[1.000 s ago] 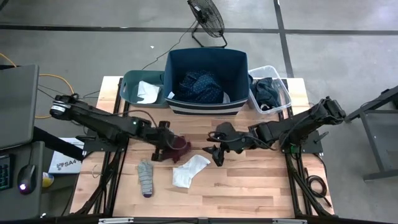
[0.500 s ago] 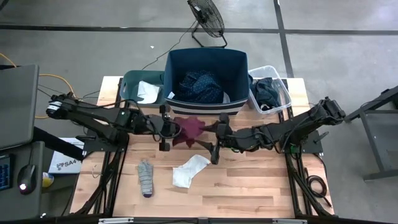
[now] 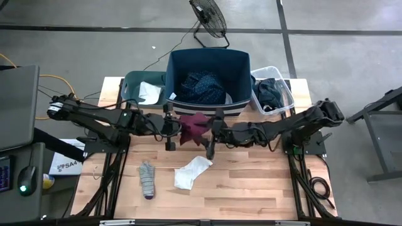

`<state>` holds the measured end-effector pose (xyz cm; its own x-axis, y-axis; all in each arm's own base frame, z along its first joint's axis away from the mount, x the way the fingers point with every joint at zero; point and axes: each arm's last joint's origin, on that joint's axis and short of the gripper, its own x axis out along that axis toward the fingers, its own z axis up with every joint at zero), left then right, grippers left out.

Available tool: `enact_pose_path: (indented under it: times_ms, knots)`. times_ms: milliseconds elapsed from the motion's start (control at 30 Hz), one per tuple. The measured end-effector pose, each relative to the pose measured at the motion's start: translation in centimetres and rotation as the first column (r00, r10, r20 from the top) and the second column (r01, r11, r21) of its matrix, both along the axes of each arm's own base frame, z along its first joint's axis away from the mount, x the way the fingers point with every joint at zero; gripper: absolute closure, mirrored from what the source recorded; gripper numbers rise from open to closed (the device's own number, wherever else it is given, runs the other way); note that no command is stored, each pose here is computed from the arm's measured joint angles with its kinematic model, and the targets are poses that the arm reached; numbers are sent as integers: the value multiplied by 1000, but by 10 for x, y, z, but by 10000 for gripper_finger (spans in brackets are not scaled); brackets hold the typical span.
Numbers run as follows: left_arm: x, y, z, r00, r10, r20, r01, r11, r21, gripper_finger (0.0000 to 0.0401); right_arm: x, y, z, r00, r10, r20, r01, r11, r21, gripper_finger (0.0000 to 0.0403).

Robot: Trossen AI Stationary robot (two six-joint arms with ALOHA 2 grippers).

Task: Pick & Place Cloths
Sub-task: Put the red underwear into the transparent bin

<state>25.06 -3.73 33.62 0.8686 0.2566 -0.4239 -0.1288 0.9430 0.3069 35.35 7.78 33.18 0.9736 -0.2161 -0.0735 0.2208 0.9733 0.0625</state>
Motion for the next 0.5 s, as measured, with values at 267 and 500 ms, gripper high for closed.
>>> enact_pose_path:
  times_ms: [267,500]
  knots:
    - [2,0,2,1000,2,31,-2,1000,-5,397,7,-3,-18,995,-15,-97,14,1000,-8,174]
    - [5,-2,8,995,-27,100,30,999,-31,397,6,-7,-26,986,-30,-162,37,999,38,174]
